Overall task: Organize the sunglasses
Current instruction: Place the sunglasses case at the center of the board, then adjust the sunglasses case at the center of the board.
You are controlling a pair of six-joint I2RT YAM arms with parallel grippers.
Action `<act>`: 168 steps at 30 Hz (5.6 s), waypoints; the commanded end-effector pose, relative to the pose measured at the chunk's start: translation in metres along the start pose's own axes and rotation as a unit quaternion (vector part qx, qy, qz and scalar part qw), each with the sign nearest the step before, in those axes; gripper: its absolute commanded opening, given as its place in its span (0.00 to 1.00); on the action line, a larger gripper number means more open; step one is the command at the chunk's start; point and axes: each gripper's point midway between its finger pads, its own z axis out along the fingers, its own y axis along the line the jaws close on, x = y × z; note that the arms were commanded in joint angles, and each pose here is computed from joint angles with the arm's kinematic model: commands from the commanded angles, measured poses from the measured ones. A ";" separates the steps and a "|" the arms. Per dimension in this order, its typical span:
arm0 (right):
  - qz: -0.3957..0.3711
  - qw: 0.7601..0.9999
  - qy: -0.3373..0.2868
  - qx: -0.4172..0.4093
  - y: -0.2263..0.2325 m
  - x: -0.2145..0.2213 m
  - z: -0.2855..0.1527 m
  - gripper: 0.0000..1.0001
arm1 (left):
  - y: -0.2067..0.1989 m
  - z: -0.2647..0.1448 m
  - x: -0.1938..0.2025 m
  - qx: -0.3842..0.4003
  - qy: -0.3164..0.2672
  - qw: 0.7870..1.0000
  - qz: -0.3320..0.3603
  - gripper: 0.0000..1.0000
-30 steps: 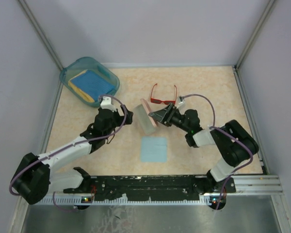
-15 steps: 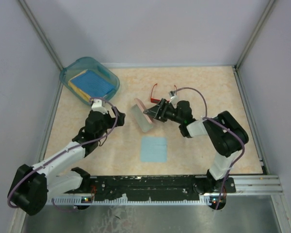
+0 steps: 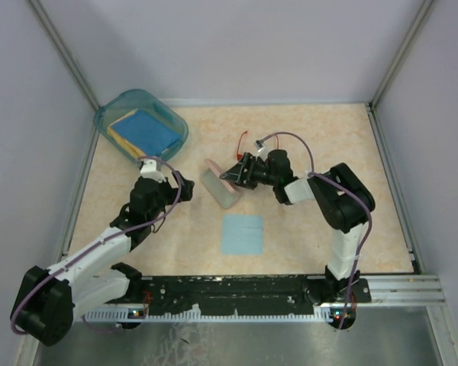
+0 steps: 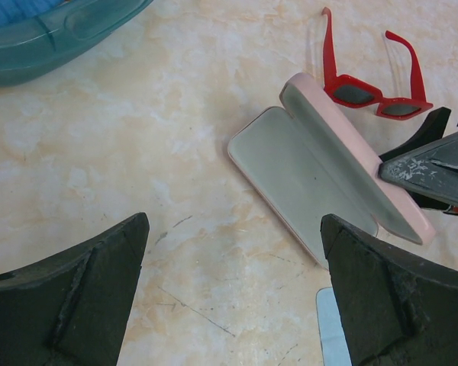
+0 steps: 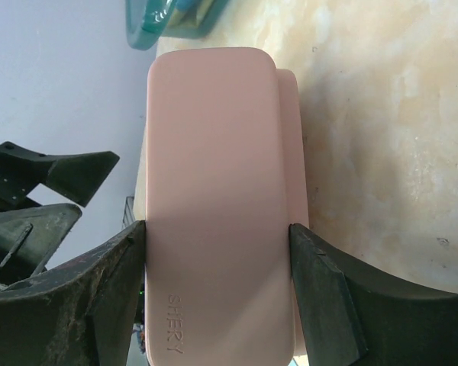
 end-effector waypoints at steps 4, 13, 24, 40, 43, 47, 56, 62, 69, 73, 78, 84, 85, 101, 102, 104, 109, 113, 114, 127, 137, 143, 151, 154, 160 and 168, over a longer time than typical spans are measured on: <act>-0.028 0.998 0.013 -0.052 0.019 -0.008 0.015 0.00 | -0.002 0.000 0.001 0.011 -0.003 1.000 0.005 1.00; -0.023 0.999 0.018 -0.042 0.009 -0.005 0.018 0.26 | -0.001 0.002 0.004 0.009 0.001 1.000 0.007 1.00; -0.024 1.000 0.018 0.001 -0.009 -0.002 0.018 0.64 | -0.003 0.004 0.003 0.015 0.001 1.000 0.009 1.00; -0.038 0.999 -0.006 0.020 -0.012 -0.013 0.008 0.86 | -0.004 0.003 0.002 0.016 0.001 1.000 0.007 0.99; -0.054 0.998 -0.012 0.042 -0.014 -0.017 0.003 0.86 | -0.004 0.004 0.003 0.016 0.001 1.000 0.008 0.99; -0.084 0.993 -0.022 0.077 -0.015 -0.024 -0.006 0.86 | -0.005 0.006 0.006 0.018 0.006 1.000 0.008 0.99; -0.151 0.981 -0.029 0.121 -0.003 -0.032 -0.028 0.86 | -0.006 0.009 0.009 0.023 0.012 1.000 0.004 0.99; -0.224 0.953 -0.045 0.198 0.012 -0.032 -0.049 0.86 | -0.010 0.015 0.010 0.029 0.016 0.999 0.009 0.98; -0.283 0.914 -0.041 0.288 0.017 -0.010 -0.080 0.83 | -0.013 0.018 0.010 0.031 0.024 0.999 0.009 0.99; -0.299 0.896 -0.031 0.328 0.012 0.007 -0.096 0.81 | -0.012 0.016 0.011 0.028 0.026 0.999 0.008 0.99; -0.306 0.887 -0.006 0.345 0.007 0.029 -0.098 0.80 | -0.011 0.012 0.010 0.027 0.025 0.999 0.006 0.99; -0.297 0.878 0.003 0.375 -0.012 0.038 -0.093 0.79 | -0.010 0.008 0.009 0.027 0.022 0.999 0.007 0.99; -0.296 0.876 0.003 0.380 -0.016 0.038 -0.092 0.79 | -0.010 0.008 0.009 0.027 0.022 0.999 0.006 0.99; -0.298 0.856 -0.011 0.422 -0.051 0.036 -0.073 0.79 | -0.005 0.010 0.010 0.018 0.019 1.000 0.011 0.99; -0.297 0.857 -0.013 0.421 -0.052 0.035 -0.070 0.79 | -0.004 0.011 0.010 0.016 0.017 1.000 0.012 0.99; -0.297 0.857 -0.018 0.421 -0.052 0.033 -0.067 0.79 | -0.002 0.014 0.010 0.008 0.018 1.000 0.015 1.00; -0.296 0.855 -0.022 0.426 -0.062 0.034 -0.057 0.79 | 0.001 0.023 0.011 -0.005 0.023 0.999 0.021 1.00; -0.295 0.855 -0.034 0.425 -0.063 0.029 -0.051 0.79 | 0.000 0.027 0.011 -0.004 0.025 0.999 0.023 1.00; -0.294 0.855 -0.038 0.426 -0.063 0.028 -0.050 0.79 | 0.000 0.028 0.010 -0.004 0.024 0.999 0.024 1.00; -0.272 0.867 -0.066 0.414 -0.069 -0.003 -0.043 0.79 | 0.008 0.043 0.017 -0.015 0.036 0.999 0.025 1.00; -0.291 0.873 -0.079 0.384 -0.058 -0.032 -0.025 0.79 | 0.009 0.058 0.023 -0.018 0.049 0.998 0.026 1.00; -0.294 0.876 -0.074 0.375 -0.058 -0.038 -0.011 0.79 | 0.011 0.056 0.024 -0.020 0.050 0.998 0.028 1.00; -0.293 0.881 -0.071 0.364 -0.058 -0.040 0.002 0.79 | 0.014 0.049 0.024 -0.020 0.050 0.998 0.028 1.00; -0.296 0.882 -0.069 0.360 -0.056 -0.042 0.007 0.79 | 0.015 0.047 0.026 -0.021 0.052 0.998 0.028 1.00; -0.304 0.887 -0.067 0.341 -0.049 -0.046 0.019 0.77 | 0.017 0.046 0.029 -0.024 0.055 0.998 0.027 1.00; -0.310 0.892 -0.060 0.325 -0.043 -0.048 0.032 0.76 | 0.019 0.043 0.028 -0.027 0.052 0.998 0.027 1.00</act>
